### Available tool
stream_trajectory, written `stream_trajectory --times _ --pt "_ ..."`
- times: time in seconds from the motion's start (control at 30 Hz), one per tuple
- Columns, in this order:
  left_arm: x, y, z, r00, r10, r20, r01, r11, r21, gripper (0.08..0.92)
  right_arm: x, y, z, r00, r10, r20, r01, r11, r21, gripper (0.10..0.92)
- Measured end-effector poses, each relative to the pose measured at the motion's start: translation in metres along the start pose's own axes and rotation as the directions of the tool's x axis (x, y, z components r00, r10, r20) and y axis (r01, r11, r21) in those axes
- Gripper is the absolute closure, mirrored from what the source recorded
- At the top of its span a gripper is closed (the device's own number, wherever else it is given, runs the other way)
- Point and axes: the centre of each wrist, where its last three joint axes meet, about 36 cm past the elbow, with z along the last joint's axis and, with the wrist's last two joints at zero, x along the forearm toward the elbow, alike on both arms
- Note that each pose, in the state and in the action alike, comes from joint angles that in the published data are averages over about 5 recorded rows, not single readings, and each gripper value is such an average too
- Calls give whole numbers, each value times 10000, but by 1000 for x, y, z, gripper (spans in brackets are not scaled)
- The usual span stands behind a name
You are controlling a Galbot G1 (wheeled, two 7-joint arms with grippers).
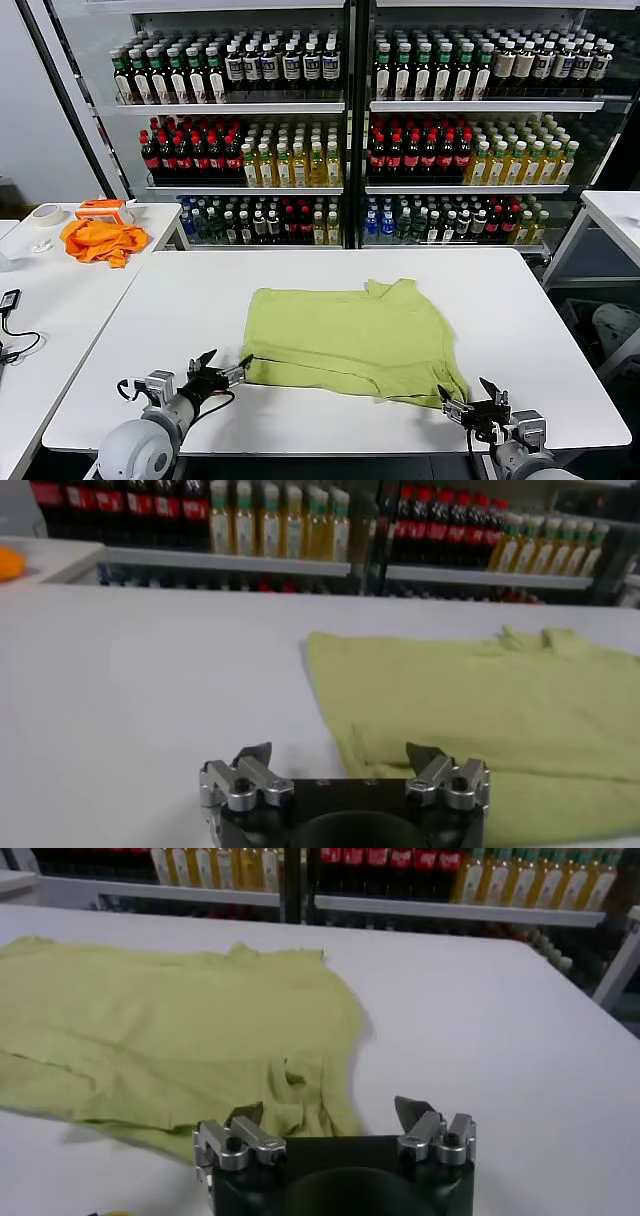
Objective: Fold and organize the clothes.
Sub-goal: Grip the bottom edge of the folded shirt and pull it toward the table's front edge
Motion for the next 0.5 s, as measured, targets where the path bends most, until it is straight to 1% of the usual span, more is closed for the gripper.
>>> stream_trajectory --times 0.03,0.13,0.27,0.5 --pt "1 -2 1 10000 16 -82 -16 10000 -30 177 -1 0 1 10000 -6 -43 6 10000 -38 207" --pt "2 -7 4 9995 39 -305 -43 9999 -123 201 -4 1 3 9999 -40 -157 37 9999 -155 265" --pt "2 -13 8 9988 34 -492 -45 9997 -231 306 -8 1 5 9996 -143 -241 136 9994 -312 384" --pt "1 -19 10 9979 30 -640 -59 9989 -454 505 -12 2 6 9990 -338 -277 321 9977 -597 584"
